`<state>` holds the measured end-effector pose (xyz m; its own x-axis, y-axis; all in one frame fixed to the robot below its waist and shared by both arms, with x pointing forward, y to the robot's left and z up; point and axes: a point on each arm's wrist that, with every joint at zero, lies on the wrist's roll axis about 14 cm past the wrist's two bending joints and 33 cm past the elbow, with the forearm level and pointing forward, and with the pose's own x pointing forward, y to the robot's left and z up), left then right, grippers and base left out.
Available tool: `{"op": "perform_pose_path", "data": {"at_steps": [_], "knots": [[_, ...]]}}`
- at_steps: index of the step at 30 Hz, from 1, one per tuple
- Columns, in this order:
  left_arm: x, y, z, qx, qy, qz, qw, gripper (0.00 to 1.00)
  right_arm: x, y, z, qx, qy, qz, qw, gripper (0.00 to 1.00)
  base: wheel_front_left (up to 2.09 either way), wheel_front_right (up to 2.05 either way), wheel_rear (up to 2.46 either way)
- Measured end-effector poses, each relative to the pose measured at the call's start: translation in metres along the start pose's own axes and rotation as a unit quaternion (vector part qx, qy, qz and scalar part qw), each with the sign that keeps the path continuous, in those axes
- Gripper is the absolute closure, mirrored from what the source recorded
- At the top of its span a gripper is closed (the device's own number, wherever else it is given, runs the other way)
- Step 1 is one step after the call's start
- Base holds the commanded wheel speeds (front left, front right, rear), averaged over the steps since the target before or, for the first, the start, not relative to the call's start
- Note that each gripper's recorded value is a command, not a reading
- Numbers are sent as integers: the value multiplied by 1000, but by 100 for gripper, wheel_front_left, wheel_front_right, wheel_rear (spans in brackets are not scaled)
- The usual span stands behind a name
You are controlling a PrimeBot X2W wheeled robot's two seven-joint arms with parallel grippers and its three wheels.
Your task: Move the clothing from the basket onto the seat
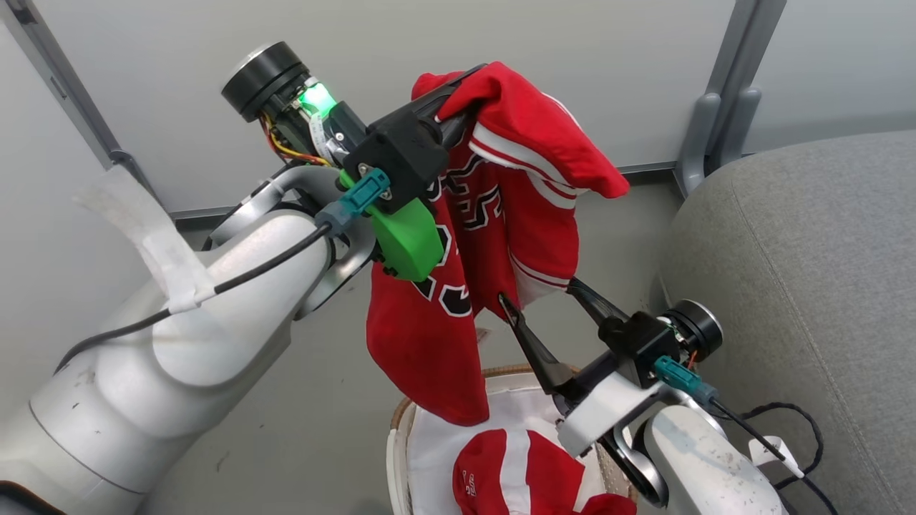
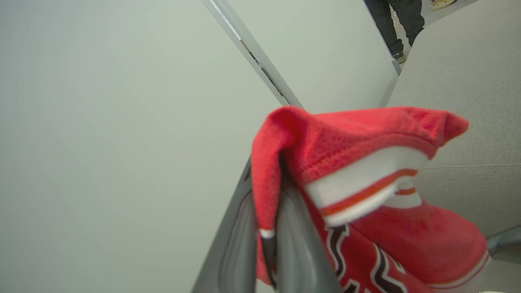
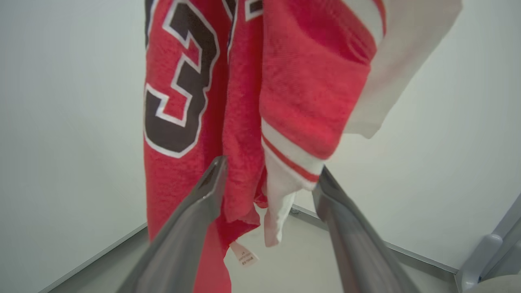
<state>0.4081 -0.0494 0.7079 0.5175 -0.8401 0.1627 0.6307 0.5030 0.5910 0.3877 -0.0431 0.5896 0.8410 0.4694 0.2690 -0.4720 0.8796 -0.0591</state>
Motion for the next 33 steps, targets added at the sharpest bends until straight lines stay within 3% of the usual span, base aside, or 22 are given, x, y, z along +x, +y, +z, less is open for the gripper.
{"op": "perform_pose_path", "data": {"at_steps": [8, 9, 10, 12, 26, 27, 28, 29, 30, 33], "knots": [[1, -12, 16, -2, -18, -12, 1000, 100, 13, 16, -5, -10, 10, 35, 999, 0, 0, 0, 0], [1, -13, 18, -4, -20, -13, 1000, 100, 14, 16, -5, -14, 10, 36, 999, 10, 0, 0, 0], [0, -13, 18, -4, -20, -14, 1000, 100, 15, 15, -6, -14, 11, 35, 999, 53, 0, 0, 0], [-1, -14, 19, -8, -21, -15, 1000, 100, 15, 14, -10, -11, 17, 33, 999, 100, 0, 0, 0], [-23, -10, -50, -95, 27, 41, 994, 100, 8, -18, 2, -1, -5, -20, 1000, 100, 0, 0, 0], [-25, -11, -56, -107, 28, 47, 993, 72, 7, -20, 4, 0, -8, -25, 1000, 100, 0, 0, 0], [-27, -13, -61, -119, 27, 54, 991, 58, 6, -23, 6, 0, -11, -29, 1000, 100, 0, 0, 0], [-29, -16, -66, -129, 28, 59, 990, 16, 5, -25, 7, 0, -14, -32, 999, 100, 0, 0, 0], [-31, -21, -73, -143, 31, 64, 987, 0, 5, -26, 9, -1, -16, -35, 999, 100, 0, 0, 0], [-36, -39, -89, -194, 37, 80, 977, 0, 2, -35, 14, -2, -24, -48, 999, 100, 0, 0, 0]]}}
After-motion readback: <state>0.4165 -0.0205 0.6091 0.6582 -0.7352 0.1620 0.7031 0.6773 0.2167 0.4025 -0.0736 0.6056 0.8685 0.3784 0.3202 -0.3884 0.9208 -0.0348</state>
